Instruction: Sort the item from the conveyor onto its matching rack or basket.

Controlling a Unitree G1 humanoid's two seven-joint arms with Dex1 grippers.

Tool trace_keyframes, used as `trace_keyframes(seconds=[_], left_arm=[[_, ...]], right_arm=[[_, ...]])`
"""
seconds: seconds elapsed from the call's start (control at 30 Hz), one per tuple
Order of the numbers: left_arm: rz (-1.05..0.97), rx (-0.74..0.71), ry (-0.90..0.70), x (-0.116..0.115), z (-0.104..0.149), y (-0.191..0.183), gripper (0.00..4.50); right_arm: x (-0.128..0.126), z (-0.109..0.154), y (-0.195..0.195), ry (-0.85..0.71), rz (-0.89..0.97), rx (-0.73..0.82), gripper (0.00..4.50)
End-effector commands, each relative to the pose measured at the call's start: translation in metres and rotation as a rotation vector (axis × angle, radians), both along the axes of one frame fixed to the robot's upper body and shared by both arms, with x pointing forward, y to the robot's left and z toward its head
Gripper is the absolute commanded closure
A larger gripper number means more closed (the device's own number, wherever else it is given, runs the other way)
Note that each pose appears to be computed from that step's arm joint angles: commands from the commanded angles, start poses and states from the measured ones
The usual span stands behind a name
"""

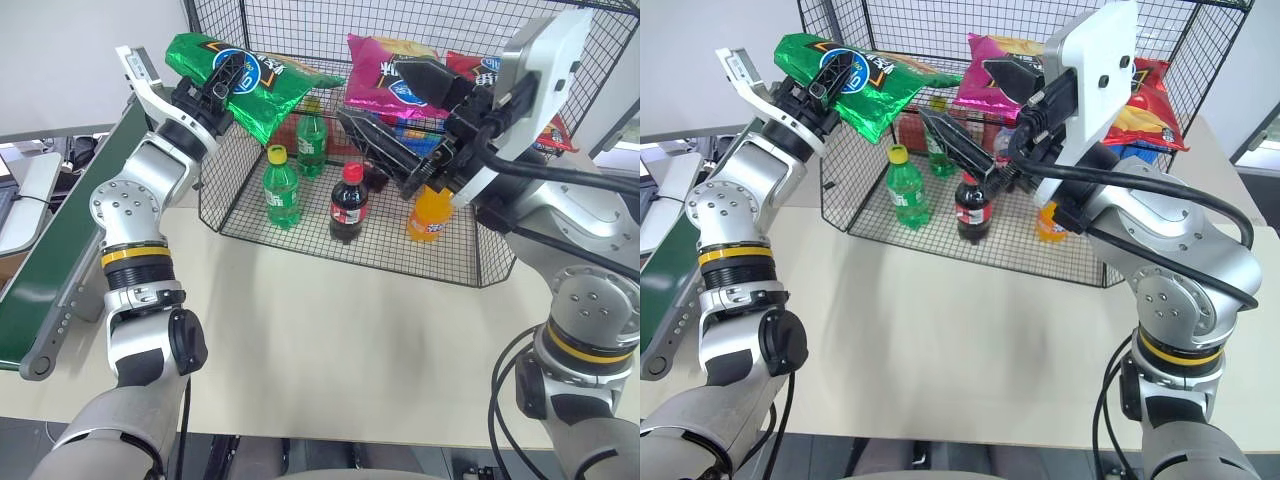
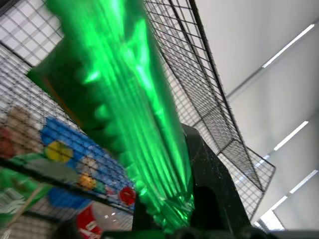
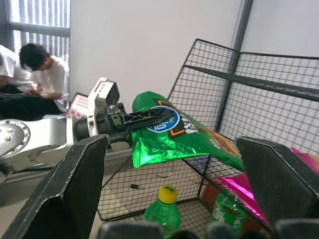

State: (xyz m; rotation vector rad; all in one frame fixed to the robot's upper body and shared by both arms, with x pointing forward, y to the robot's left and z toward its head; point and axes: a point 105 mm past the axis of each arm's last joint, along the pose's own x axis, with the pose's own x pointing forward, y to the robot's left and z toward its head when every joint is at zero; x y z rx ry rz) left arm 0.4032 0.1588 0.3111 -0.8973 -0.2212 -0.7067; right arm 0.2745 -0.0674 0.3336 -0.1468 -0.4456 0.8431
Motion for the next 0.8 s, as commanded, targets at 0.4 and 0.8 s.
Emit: trace_keyframes(seconds=[0.4, 0.8], left_arm=[[0.13, -0.109, 0.166, -0.001, -0.005, -0.024, 4.45], [0.259, -0.253, 0.233, 0.025, 0.008, -0.025, 4.45]], right_arm=[[-0.003, 0.009, -0.001, -0.059, -0.015, -0.018, 0.0], [0.006, 0.007, -0.014, -0.066, -0.101, -0.04, 0.0]])
